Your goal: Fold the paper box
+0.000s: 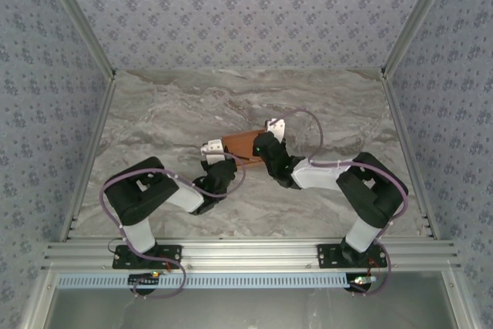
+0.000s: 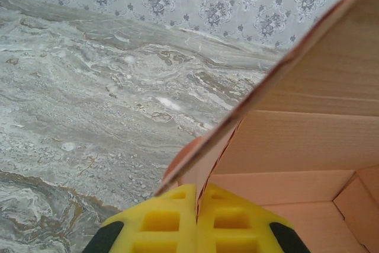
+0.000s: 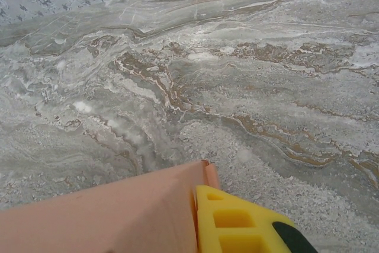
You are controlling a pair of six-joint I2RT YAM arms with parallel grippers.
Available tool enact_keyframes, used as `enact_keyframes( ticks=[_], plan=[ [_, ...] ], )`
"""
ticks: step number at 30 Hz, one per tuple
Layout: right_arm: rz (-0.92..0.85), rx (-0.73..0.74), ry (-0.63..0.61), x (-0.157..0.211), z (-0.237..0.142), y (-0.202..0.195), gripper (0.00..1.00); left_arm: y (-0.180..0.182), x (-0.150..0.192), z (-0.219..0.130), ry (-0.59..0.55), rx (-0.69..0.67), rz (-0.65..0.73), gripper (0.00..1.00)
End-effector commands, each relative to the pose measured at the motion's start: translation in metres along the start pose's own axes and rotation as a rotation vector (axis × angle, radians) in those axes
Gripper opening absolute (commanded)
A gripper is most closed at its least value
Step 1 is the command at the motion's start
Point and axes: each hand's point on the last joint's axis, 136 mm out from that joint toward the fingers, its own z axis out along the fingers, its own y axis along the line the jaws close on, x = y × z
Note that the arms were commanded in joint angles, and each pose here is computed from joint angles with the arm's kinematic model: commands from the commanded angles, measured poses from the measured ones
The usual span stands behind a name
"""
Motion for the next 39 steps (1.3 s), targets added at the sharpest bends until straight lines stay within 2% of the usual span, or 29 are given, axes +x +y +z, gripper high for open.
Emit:
enact_keyframes(
  ticks=[1, 12, 22, 28, 32, 39],
  plan=[
    [-0.015, 0.1, 0.006, 0.012, -0.004, -0.028, 0.11, 0.022, 0.014, -0.005, 0.009, -0.073, 0.075, 0.01],
    [-0.105, 0.119, -0.007, 0.024, -0.011, -0.033, 0.1, 0.025, 0.023, -0.011, 0.011, -0.058, 0.117, 0.05],
    [-0.14, 0.137, -0.024, 0.02, -0.013, -0.033, 0.09, 0.025, 0.02, -0.02, 0.03, -0.031, 0.154, 0.25],
    [-0.147, 0.131, -0.023, 0.019, -0.013, -0.03, 0.09, 0.025, 0.018, -0.027, 0.056, -0.004, 0.141, 0.3],
    [-0.152, 0.122, -0.024, 0.016, -0.012, -0.025, 0.09, 0.026, 0.011, -0.033, 0.058, 0.019, 0.125, 0.31],
    [-0.169, 0.118, -0.016, 0.016, -0.009, -0.022, 0.09, 0.016, -0.021, -0.04, 0.088, 0.121, 0.145, 0.35]
  ],
)
